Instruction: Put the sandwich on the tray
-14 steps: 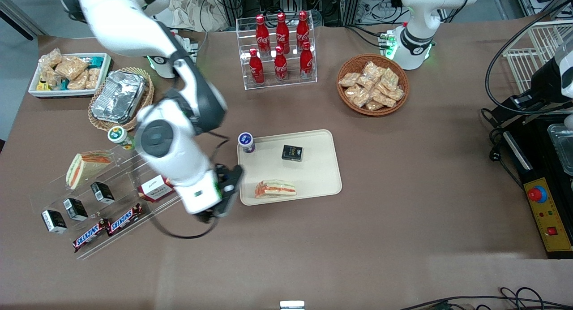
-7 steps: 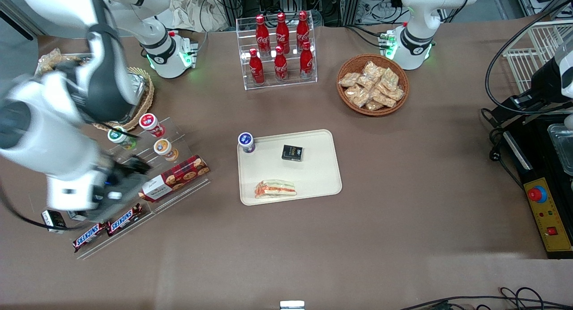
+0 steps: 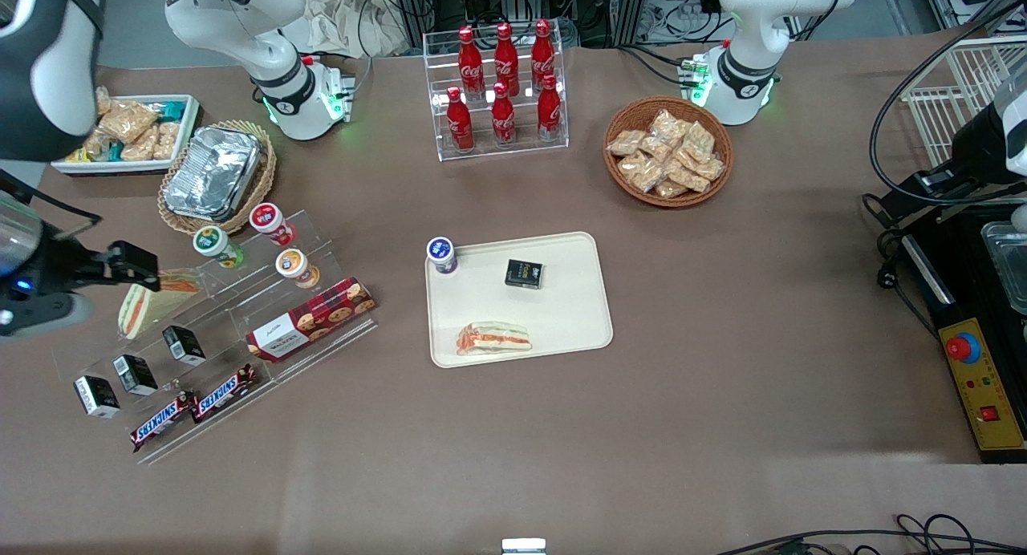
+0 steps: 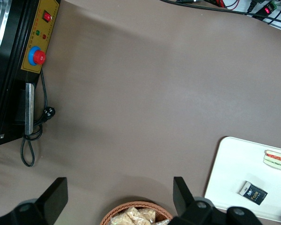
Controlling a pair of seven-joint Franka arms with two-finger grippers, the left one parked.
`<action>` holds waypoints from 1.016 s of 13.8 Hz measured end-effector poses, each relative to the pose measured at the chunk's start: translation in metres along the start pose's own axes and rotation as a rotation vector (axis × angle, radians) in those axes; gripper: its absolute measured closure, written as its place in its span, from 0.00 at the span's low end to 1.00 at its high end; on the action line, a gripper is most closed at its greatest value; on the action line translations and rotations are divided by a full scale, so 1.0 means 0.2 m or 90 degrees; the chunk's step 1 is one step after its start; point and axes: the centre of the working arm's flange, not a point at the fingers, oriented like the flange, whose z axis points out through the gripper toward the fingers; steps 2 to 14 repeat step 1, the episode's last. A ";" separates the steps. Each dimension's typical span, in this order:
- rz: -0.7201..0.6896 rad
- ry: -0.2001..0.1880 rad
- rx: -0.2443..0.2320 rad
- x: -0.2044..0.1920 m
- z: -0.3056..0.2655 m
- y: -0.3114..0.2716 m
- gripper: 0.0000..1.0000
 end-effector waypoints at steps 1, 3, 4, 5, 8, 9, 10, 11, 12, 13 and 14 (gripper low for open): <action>0.019 -0.001 0.003 -0.03 -0.03 0.04 0.00; 0.019 -0.001 0.003 -0.03 -0.03 0.04 0.00; 0.019 -0.001 0.003 -0.03 -0.03 0.04 0.00; 0.019 -0.001 0.003 -0.03 -0.03 0.04 0.00; 0.019 -0.001 0.003 -0.03 -0.03 0.04 0.00; 0.019 -0.001 0.003 -0.03 -0.03 0.04 0.00; 0.019 -0.001 0.003 -0.03 -0.03 0.04 0.00; 0.019 -0.001 0.003 -0.03 -0.03 0.04 0.00; 0.019 -0.001 0.003 -0.03 -0.03 0.04 0.00; 0.019 -0.001 0.003 -0.03 -0.03 0.04 0.00; 0.019 -0.001 0.003 -0.03 -0.03 0.04 0.00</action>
